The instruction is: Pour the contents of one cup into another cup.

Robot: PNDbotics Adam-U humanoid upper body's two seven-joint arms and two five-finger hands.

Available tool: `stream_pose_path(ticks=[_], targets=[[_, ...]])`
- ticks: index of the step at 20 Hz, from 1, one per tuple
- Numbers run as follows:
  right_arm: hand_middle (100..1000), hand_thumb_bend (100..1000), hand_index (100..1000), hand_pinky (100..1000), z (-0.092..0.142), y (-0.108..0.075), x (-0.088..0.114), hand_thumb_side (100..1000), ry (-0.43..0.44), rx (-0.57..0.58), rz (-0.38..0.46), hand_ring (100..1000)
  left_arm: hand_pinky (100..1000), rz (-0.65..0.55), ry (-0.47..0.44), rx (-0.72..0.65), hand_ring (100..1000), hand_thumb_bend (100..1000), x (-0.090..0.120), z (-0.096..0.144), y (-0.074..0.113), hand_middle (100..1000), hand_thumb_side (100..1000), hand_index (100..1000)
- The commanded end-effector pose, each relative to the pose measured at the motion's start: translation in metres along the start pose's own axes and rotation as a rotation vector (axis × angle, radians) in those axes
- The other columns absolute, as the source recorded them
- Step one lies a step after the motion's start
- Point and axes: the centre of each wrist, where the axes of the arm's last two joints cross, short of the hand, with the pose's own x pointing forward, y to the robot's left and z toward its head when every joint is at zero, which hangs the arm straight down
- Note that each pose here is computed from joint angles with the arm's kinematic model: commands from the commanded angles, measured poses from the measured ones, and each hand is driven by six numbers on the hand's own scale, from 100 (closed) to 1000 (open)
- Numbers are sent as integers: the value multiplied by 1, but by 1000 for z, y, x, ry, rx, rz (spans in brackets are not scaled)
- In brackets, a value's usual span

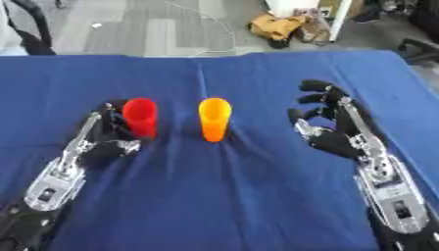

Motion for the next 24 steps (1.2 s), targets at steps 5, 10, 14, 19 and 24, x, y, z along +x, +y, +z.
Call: stream_pose_path(ticks=[5, 10, 14, 19, 24], targets=[[792, 280, 862, 582, -4, -5, 6, 226, -24, -1, 8, 757, 507, 36, -56, -35, 555, 860, 11, -7, -2, 636, 212, 860], [792, 279, 862, 582, -5, -5, 6, 226, -27, 1, 7, 757, 550, -38, -85, -26, 590, 871, 20, -11, 3, 673, 198, 868], [792, 280, 862, 582, -5, -5, 6, 227, -27, 2, 7, 757, 581, -117, -82, -12, 618, 874, 23, -12, 7, 698, 191, 879], [792, 281, 862, 582, -6, -4, 6, 227, -31, 6, 5, 757, 586, -187, -53, 30, 628, 881, 23, -16, 4, 706, 198, 882], [792, 281, 863, 582, -7, -4, 7, 228, -34, 8, 4, 758, 576, -206, -39, 53, 624, 874, 17, -17, -2, 702, 199, 882]])
